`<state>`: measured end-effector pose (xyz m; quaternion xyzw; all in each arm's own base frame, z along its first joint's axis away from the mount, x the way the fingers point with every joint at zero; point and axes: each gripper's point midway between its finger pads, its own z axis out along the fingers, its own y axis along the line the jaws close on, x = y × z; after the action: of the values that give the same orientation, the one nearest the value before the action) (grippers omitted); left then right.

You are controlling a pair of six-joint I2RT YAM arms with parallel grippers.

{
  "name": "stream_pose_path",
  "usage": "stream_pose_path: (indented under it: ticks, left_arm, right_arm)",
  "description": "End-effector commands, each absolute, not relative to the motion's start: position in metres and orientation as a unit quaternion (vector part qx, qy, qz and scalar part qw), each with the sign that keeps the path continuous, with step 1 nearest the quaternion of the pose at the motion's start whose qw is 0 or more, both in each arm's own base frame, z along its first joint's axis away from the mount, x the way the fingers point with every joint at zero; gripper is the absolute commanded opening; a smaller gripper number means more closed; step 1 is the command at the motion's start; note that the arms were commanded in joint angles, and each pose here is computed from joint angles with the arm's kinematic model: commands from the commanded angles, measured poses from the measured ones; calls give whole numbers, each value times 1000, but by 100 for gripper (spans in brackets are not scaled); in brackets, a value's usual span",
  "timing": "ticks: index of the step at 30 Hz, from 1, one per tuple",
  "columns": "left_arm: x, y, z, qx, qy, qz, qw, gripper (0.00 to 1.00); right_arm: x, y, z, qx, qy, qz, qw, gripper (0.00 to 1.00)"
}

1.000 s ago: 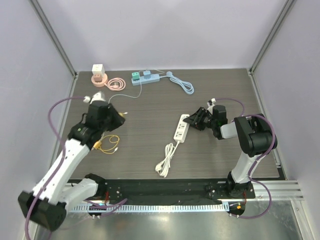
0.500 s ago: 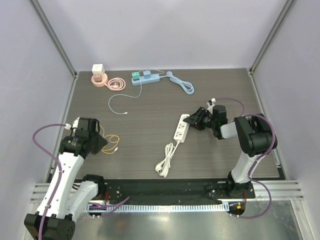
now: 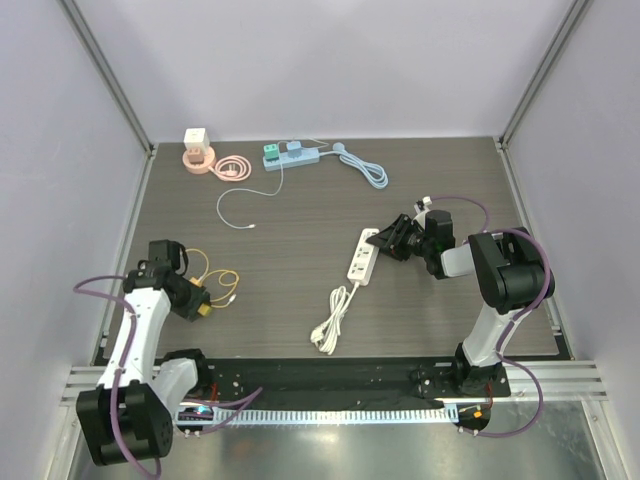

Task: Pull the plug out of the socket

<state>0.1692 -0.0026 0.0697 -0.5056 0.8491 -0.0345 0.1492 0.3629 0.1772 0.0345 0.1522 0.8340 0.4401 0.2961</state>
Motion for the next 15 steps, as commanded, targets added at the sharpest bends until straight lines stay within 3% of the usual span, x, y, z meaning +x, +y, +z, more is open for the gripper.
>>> stream_pose_path:
  ticks: [1,8,12,15]
  left_arm:
    - [184,1,75,-514,841,-51,159,3]
    - [192,3,66,-520,840,-73,137,7]
    - [195,3,62,-521,840,-80,131,28]
    - [196,4,61,-522,840,-82,125,38]
  right_arm:
    - [362,164,17,150,852,399,303,1]
    - [362,165,16,150,852,400,302,1]
    - [362,165,16,150,853,399,302,1]
    - [362,164,16,150,852,399,303,1]
